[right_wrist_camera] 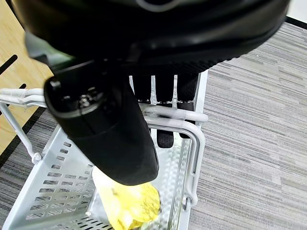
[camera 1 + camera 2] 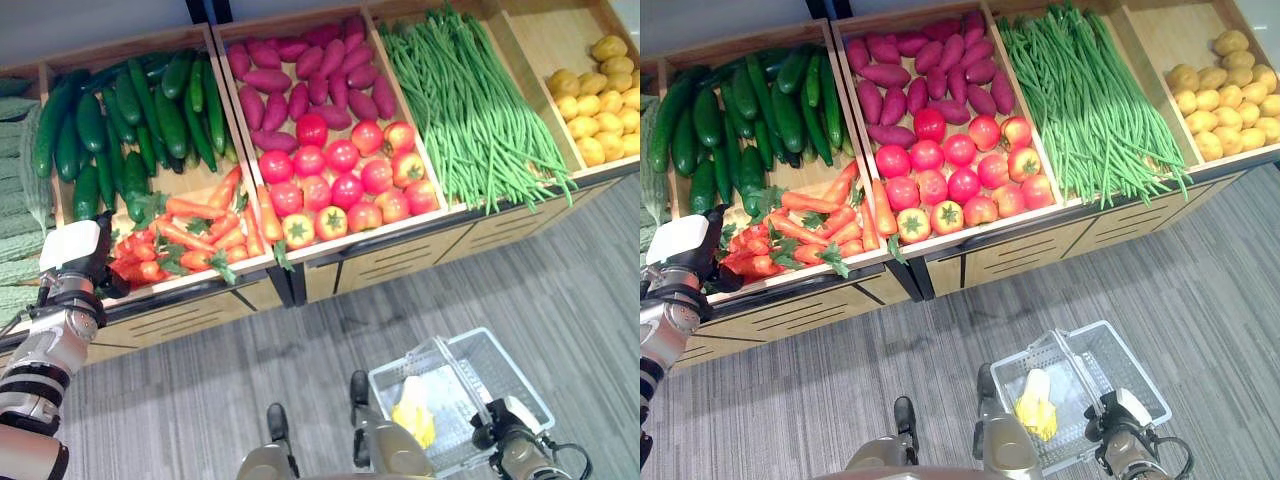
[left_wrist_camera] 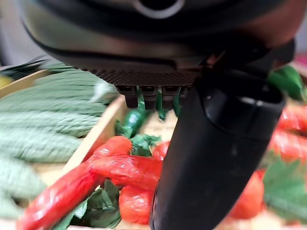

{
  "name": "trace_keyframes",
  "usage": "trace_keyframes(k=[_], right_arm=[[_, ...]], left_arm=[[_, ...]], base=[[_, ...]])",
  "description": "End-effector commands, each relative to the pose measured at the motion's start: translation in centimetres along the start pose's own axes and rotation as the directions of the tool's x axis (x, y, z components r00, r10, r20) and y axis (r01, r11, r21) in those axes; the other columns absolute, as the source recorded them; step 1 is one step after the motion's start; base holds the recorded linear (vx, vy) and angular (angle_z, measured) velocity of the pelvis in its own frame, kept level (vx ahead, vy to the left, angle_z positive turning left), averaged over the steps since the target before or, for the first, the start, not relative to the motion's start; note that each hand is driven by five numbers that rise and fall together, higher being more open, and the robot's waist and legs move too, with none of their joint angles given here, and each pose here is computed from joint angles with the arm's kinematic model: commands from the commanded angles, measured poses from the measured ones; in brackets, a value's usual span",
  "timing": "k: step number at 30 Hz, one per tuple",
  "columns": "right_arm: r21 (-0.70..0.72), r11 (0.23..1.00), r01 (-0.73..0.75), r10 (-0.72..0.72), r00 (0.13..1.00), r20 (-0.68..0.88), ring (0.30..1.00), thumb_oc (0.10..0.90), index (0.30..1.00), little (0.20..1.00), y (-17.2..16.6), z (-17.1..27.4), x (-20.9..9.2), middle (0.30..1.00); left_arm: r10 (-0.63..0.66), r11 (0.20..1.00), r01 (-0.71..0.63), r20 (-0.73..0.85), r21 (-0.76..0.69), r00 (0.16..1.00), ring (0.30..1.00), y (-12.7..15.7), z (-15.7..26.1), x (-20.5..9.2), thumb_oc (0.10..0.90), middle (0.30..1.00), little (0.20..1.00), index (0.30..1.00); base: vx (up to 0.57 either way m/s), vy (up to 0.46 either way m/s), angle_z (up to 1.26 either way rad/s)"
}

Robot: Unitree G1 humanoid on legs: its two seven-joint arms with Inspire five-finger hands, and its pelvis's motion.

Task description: Get the vegetables into the basket

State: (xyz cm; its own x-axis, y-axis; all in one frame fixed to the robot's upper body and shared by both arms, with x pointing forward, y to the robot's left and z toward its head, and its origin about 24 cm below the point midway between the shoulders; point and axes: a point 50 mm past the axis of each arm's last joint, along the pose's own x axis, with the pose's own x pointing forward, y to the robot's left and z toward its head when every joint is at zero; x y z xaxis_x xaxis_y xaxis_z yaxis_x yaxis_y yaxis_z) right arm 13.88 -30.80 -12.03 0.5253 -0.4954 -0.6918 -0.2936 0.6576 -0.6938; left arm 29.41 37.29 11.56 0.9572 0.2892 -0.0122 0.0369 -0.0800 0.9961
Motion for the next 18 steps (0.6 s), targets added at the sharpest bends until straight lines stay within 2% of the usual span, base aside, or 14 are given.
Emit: trace_keyframes(k=[1, 2, 14, 18], right_arm=[[-0.087, 0.994, 0.068, -0.072, 0.997, -0.034, 0.3, 0.4, 0.3, 0.3, -2.6, -1.7, 0.3, 0.3], [-0.09, 0.994, 0.067, -0.07, 0.997, -0.026, 0.3, 0.4, 0.3, 0.3, -2.6, -1.4, 0.3, 0.3], [-0.095, 0.995, 0.044, -0.044, 0.999, -0.001, 0.3, 0.4, 0.3, 0.3, -1.8, -0.4, 0.3, 0.3], [-0.096, 0.995, 0.037, -0.038, 0.999, -0.013, 0.3, 0.4, 0.3, 0.3, -1.4, -1.0, 0.1, 0.3]], left_arm=[[0.113, 0.988, -0.116, 0.032, 0.101, 0.993, 0.41, 4.9, -0.5, 1.0, 0.478, 0.41, 0.41, 0.41], [0.12, 0.985, -0.124, 0.041, 0.119, 0.992, 0.3, 5.2, -0.5, 1.0, 0.4, 0.3, 0.3, 0.3], [0.216, 0.974, -0.219, 0.051, 0.058, 0.975, 0.3, 5.8, 0.5, 1.2, 0.4, 0.3, 0.3, 0.3], [0.323, 0.946, -0.323, 0.002, 0.018, 0.946, 0.3, 6.8, -0.3, 0.8, 0.4, 0.3, 0.3, 0.3]], base=[[-0.02, 0.016, 0.12], [-0.02, 0.028, 0.06], [0.0, 0.008, 0.03], [0.0, 0.0, 0.0]])
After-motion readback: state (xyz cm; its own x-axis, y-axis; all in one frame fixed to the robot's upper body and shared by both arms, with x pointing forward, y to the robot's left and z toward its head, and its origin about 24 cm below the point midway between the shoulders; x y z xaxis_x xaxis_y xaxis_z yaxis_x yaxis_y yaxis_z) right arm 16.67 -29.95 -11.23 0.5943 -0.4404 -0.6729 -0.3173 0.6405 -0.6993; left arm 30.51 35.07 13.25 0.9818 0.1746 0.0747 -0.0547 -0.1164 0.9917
